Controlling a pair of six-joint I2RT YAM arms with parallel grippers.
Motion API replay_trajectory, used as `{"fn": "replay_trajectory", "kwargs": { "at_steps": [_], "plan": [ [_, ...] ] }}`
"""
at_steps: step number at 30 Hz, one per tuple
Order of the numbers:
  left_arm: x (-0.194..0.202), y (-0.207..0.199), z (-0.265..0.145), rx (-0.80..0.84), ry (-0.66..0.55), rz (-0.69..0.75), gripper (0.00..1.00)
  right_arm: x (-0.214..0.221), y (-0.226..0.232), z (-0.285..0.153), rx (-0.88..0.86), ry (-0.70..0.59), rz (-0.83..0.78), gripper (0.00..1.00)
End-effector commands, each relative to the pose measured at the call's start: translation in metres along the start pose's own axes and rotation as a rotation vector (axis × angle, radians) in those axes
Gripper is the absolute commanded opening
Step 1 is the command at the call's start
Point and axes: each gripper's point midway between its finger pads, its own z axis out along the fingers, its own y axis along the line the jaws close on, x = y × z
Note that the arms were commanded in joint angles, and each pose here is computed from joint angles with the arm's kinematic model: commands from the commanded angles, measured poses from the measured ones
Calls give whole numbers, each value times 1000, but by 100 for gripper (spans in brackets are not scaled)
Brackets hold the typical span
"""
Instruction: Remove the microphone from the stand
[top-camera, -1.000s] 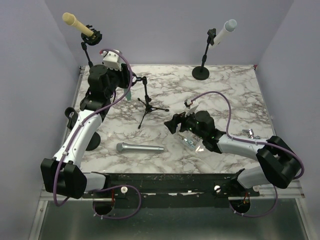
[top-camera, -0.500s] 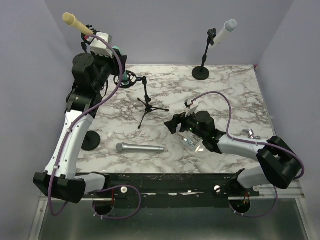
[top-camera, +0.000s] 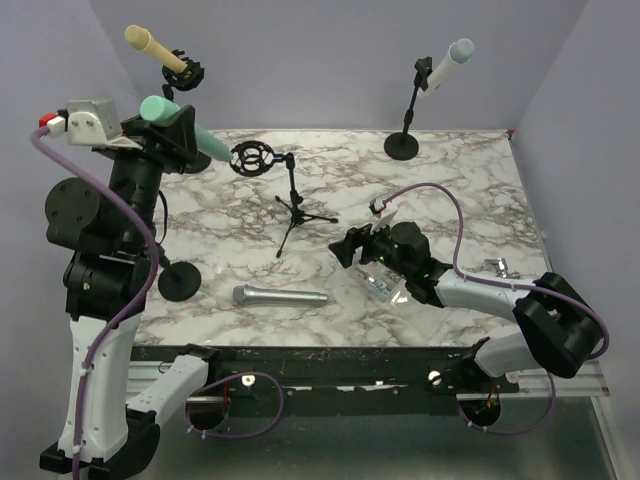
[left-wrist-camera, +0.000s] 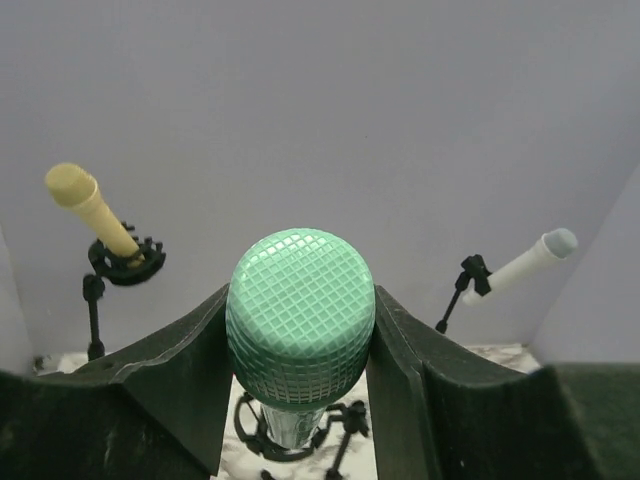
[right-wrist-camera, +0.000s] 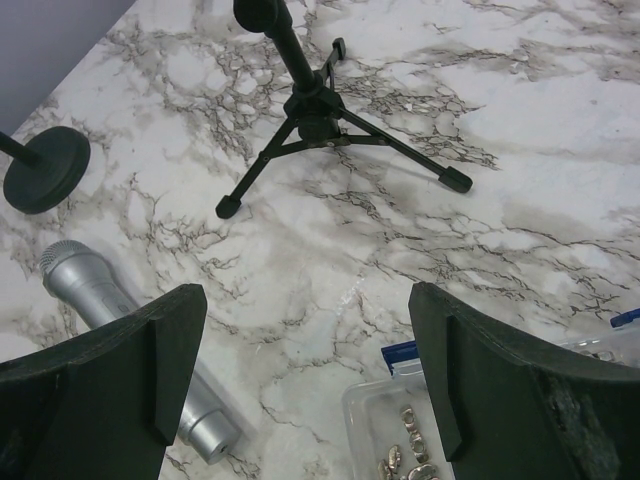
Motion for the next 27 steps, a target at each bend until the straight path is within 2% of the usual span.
{"fn": "replay_trajectory", "kwargs": {
  "at_steps": [1, 4, 7, 9, 12, 17, 23, 27],
  "plan": [
    [57, 15, -25, -150, 197, -252, 0, -4, 3, 1, -16, -21, -9, 90],
    [87, 13, -43, -186, 277, -385, 0, -3, 4, 1, -18, -19, -6, 90],
    [115, 10, -59, -218, 306, -561, 0, -3, 5, 2, -23, -18, -4, 90],
    [140, 20, -71, -344, 348, -703, 0, -2, 5, 2, -23, -16, -2, 91],
    [188, 26, -92, -554, 491, -911, 0, -1, 4, 3, -23, -14, 0, 90],
    [250, 25, -111, -754, 695, -1020, 0, -2, 4, 3, -20, -15, -2, 90],
    [321, 24, -136, -966, 740, -1174, 0, -4, 3, 1, -12, -24, -5, 90],
    [353, 25, -146, -1100, 764, -1181, 0, -5, 3, 0, -12, -27, -5, 90]
  ]
}}
